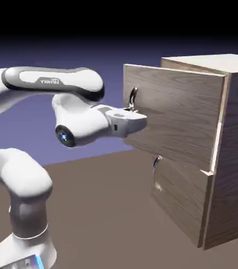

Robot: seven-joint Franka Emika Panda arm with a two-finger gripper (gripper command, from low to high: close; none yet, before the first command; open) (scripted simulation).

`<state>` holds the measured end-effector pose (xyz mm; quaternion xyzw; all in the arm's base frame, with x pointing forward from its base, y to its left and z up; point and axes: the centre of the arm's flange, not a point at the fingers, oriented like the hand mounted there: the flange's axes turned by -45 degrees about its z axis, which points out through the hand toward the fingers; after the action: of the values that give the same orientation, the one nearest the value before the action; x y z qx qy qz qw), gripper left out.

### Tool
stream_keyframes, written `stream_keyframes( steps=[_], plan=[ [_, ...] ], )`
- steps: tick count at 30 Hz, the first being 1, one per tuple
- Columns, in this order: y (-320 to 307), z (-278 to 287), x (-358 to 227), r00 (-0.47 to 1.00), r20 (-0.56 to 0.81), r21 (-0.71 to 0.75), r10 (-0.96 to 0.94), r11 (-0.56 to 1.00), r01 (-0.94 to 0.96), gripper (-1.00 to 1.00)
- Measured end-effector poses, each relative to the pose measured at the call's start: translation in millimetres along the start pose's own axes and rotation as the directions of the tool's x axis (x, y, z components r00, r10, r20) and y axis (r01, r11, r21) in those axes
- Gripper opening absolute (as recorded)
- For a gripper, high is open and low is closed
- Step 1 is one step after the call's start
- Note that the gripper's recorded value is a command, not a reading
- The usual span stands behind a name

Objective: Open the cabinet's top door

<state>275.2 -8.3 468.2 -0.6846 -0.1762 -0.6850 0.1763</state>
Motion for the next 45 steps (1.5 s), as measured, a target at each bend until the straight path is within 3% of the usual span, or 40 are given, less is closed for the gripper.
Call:
stream_keyframes(
  steps=[20, 32, 42, 45],
  plan=[
    [35, -53, 0, 1.0, 0.0, 0.201, 0.001, 0.98, -0.001, -1.0],
    [89, -106, 0, 1.0, 0.001, 0.428, 0.0, 0.904, 0.0, -1.0],
    [166, -150, -1, 1.0, 0.003, 0.662, 0.0, 0.75, -0.002, -1.0],
    [167, -151, -3, 1.0, 0.013, 0.667, -0.003, 0.745, -0.007, -1.0]
  ],
)
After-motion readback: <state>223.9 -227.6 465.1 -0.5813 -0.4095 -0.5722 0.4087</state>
